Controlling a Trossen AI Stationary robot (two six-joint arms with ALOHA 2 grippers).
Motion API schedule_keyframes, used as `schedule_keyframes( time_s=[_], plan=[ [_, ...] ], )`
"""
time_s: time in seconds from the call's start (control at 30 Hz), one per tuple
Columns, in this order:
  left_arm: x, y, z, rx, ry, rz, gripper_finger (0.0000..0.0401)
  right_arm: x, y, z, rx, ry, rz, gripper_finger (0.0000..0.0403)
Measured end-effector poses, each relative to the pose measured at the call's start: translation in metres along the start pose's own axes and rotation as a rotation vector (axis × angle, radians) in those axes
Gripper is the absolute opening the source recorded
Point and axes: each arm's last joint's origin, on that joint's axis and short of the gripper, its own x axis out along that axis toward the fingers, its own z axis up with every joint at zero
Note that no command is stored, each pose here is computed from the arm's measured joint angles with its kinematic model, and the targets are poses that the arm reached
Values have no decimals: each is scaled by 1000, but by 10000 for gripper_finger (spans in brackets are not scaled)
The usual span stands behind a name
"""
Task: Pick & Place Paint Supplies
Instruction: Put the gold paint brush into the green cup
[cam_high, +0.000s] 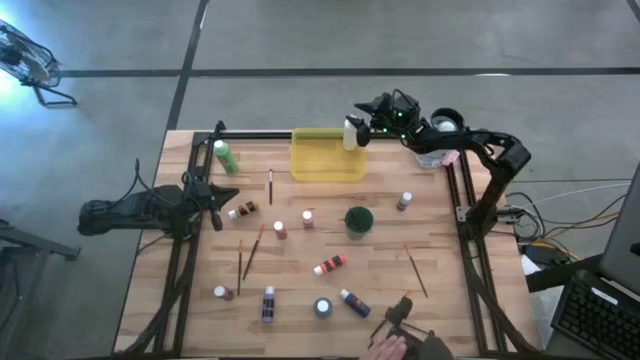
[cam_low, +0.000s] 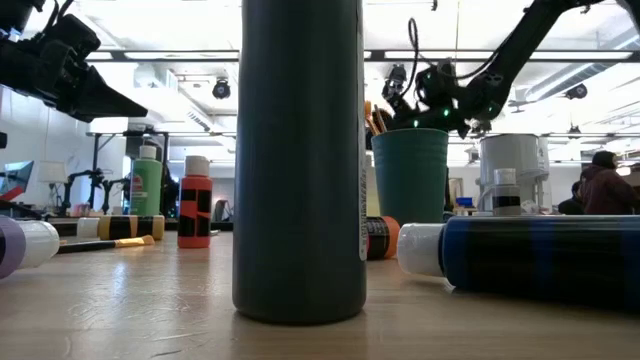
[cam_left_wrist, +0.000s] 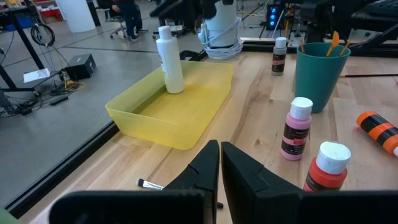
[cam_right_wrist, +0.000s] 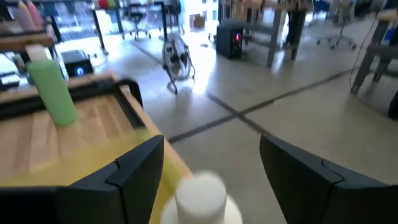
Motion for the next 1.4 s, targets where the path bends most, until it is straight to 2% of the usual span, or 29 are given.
schedule_keyframes(
  time_s=[0.17,0.37,0.5,0.6,0.73,0.93,1.2,1.4],
  plan=[
    [0,0,0,0,0,0,23,-18,6,36,-33,-116,23,238],
    [0,0,0,0,0,0,23,-54,23,86,-50,-259,46,209],
    [0,0,0,0,0,0,23,-86,41,111,-29,-259,64,192],
    [0,0,0,0,0,1,23,-114,56,121,-3,-192,12,179],
    [0,0,0,0,0,0,23,-154,77,127,25,-106,-47,160],
    [0,0,0,0,0,1,23,-201,106,126,123,-14,-12,126],
    [0,0,0,0,0,0,23,-231,137,109,220,180,142,79],
    [0,0,0,0,0,0,23,-245,155,101,204,274,267,44]
  ],
)
